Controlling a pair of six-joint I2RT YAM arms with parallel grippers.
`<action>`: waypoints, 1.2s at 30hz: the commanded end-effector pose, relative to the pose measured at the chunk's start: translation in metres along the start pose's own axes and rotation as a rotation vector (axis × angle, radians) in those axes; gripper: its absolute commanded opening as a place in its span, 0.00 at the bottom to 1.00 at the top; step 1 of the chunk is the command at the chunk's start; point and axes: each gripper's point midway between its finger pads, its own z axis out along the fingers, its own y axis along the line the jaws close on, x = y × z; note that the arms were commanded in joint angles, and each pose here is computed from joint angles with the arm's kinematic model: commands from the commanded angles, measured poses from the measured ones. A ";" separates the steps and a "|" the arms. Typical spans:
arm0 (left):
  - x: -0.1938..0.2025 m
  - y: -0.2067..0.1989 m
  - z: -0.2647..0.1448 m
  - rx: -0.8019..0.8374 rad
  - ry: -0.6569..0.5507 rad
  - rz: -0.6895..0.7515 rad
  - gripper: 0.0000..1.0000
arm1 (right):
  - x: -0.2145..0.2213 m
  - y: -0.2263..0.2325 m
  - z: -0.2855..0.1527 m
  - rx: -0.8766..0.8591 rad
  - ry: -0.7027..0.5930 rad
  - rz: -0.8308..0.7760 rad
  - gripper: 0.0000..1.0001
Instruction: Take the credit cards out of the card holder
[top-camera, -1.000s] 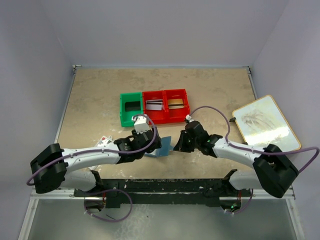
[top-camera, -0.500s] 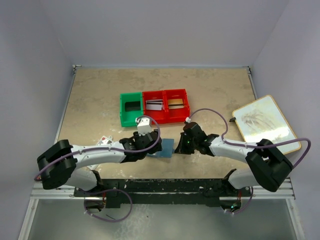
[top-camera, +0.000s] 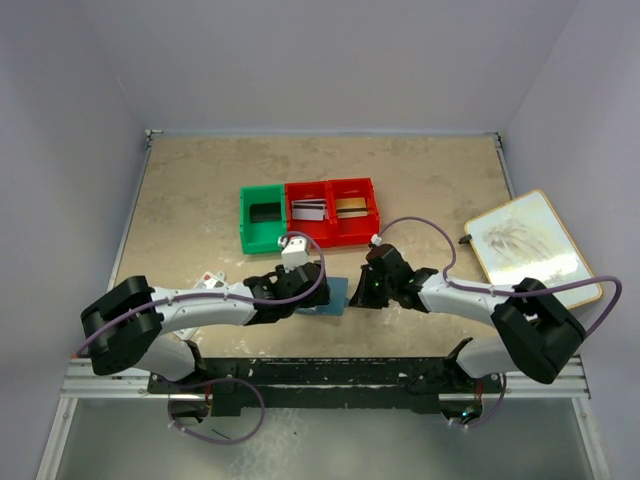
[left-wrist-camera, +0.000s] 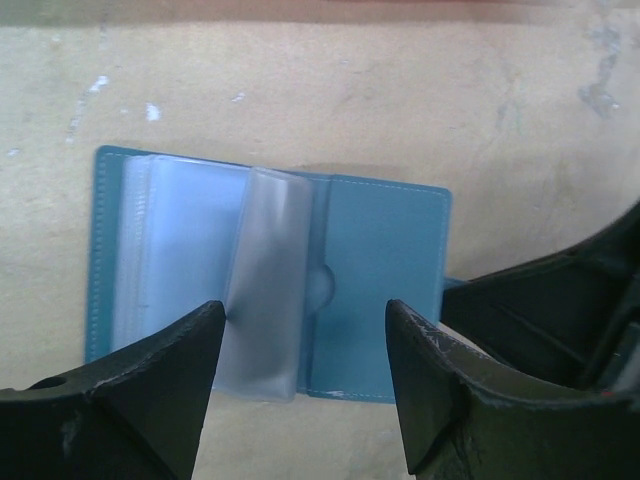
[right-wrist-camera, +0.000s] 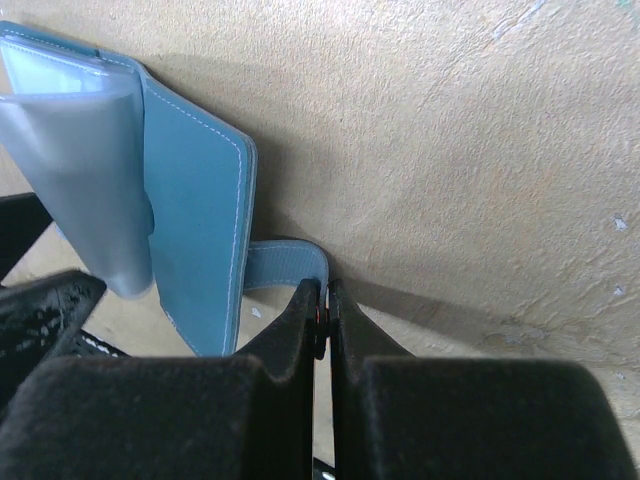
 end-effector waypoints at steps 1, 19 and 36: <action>-0.005 -0.043 -0.008 0.193 0.013 -0.053 0.63 | -0.016 0.013 -0.005 -0.026 -0.045 0.003 0.04; 0.020 -0.067 0.000 0.281 0.130 -0.065 0.63 | -0.047 0.040 -0.043 -0.073 -0.154 0.011 0.30; 0.026 -0.071 -0.010 0.350 0.160 -0.057 0.59 | -0.071 0.108 -0.038 -0.289 -0.121 -0.125 0.23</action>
